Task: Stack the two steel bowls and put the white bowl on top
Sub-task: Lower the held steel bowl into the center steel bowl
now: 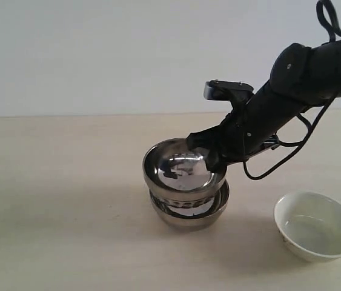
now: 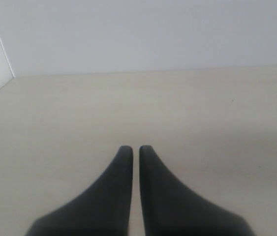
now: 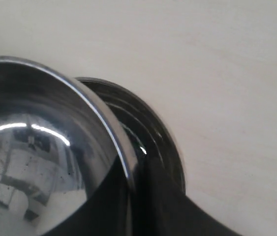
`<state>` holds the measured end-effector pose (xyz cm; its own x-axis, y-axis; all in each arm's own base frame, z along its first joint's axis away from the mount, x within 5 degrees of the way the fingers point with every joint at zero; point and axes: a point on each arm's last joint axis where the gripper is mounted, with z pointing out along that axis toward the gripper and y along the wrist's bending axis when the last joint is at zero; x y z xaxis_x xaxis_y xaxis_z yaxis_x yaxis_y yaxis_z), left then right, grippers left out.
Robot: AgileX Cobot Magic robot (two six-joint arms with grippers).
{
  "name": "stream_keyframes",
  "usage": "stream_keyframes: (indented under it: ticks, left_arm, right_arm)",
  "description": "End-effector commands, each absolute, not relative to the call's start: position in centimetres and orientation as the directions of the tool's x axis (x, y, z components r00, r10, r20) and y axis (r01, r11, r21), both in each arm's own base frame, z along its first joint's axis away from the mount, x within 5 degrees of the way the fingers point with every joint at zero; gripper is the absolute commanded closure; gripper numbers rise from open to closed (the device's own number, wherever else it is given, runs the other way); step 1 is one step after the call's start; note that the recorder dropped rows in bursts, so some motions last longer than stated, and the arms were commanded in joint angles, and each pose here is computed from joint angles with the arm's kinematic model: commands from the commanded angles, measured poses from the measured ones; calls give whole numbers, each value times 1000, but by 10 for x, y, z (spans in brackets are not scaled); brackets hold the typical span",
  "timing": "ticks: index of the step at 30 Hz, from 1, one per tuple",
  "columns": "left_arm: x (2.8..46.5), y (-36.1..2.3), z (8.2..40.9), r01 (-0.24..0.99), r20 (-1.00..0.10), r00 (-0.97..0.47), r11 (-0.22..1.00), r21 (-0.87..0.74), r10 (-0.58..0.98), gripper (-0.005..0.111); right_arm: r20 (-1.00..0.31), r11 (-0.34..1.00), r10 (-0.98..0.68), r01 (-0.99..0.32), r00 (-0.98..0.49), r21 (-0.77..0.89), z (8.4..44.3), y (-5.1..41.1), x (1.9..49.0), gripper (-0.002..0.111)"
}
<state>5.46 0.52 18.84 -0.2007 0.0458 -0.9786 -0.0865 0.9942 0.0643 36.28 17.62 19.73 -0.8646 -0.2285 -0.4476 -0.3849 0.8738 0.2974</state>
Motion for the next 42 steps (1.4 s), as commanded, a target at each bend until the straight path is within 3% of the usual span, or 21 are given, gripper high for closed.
stream_keyframes:
  ticks: [1,31,42]
  left_arm:
    - [54,5,187,-89,-979,-200,995,51,32,103]
    - [54,5,187,-89,-979,-200,995,51,32,103]
    - [54,5,187,-89,-979,-200,995,51,32,103]
  right_arm:
    - [-483,868,-238,-408,-843,283,203,182,361,108]
    - [-459,895,-248,-383,-853,228,200,176,361,108]
    - [-448,902,-235,-366,-862,231,183,179,367,108]
